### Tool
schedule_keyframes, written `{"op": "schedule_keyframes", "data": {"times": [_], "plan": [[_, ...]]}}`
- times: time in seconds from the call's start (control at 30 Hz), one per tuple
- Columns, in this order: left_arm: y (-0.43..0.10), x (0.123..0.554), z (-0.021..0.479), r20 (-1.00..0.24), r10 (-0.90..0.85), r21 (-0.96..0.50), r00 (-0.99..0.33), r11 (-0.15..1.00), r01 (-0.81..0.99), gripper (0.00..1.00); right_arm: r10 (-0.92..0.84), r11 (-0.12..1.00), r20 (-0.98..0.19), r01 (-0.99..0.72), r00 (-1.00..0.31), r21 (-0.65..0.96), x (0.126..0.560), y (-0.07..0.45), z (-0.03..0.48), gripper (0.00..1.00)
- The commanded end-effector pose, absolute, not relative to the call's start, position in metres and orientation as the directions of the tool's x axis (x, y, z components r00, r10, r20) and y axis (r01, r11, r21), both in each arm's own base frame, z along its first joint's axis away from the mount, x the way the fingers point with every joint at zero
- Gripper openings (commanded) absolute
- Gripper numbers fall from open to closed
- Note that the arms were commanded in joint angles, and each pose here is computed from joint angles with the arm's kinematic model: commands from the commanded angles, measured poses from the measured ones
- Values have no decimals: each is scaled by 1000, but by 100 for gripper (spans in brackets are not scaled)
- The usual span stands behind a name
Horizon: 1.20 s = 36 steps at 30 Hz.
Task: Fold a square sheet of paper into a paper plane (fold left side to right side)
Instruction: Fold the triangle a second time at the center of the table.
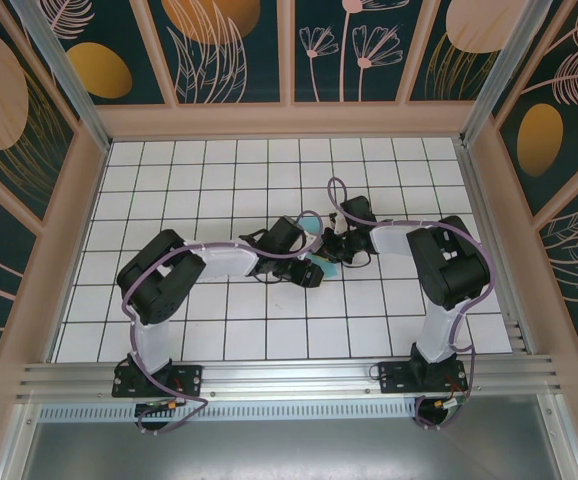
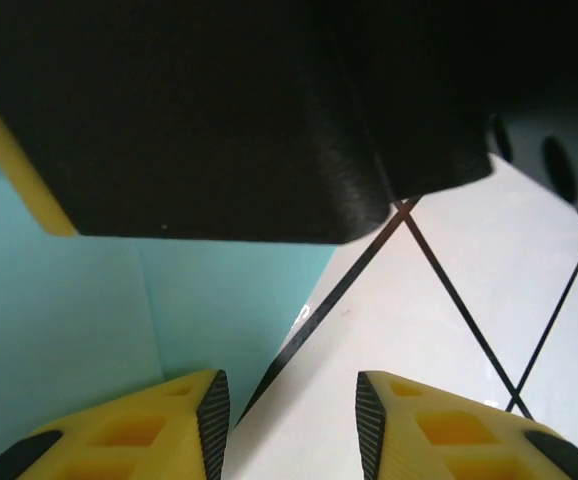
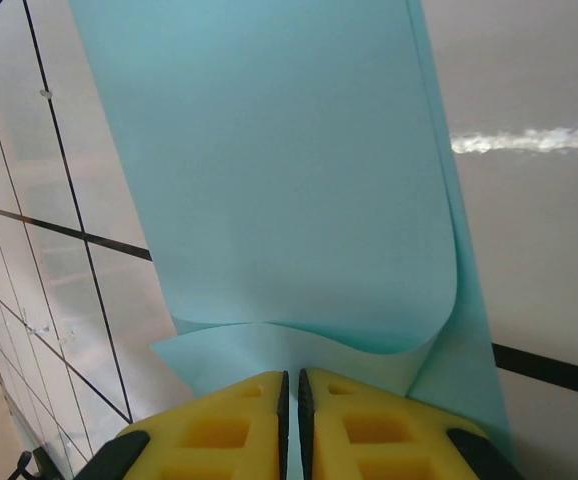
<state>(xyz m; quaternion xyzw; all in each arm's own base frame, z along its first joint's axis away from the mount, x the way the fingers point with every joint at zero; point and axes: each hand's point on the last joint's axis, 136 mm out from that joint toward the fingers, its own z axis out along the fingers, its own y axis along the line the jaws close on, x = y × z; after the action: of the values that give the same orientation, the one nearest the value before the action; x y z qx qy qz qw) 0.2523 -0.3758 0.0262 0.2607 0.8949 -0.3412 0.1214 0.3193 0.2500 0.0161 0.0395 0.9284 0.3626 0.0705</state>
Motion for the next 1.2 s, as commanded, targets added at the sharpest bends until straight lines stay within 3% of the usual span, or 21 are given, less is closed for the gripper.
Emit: {"op": "schedule_keyframes", "data": {"times": [0.0,0.4,0.8,0.93,1.17], "plan": [[-369,253,18,-391,406,-502,-826,658,561,41,125,806,-24,88,-992,585,300,234,-16,16],[-341,228,-1,-328,381,-514,-865,696,502,41,114,796,-37,69,-993,602,303,237,-10,16],[-343,209,-2,-312,344,-614,-886,638,464,41,114,703,-152,-28,-982,710,316,249,47,11],[-344,208,-3,-312,342,-629,-886,625,463,40,112,700,-146,-26,-983,713,306,250,50,6],[-343,209,-5,-308,339,-630,-889,628,457,39,88,693,-121,-27,-989,720,297,269,39,6]]}}
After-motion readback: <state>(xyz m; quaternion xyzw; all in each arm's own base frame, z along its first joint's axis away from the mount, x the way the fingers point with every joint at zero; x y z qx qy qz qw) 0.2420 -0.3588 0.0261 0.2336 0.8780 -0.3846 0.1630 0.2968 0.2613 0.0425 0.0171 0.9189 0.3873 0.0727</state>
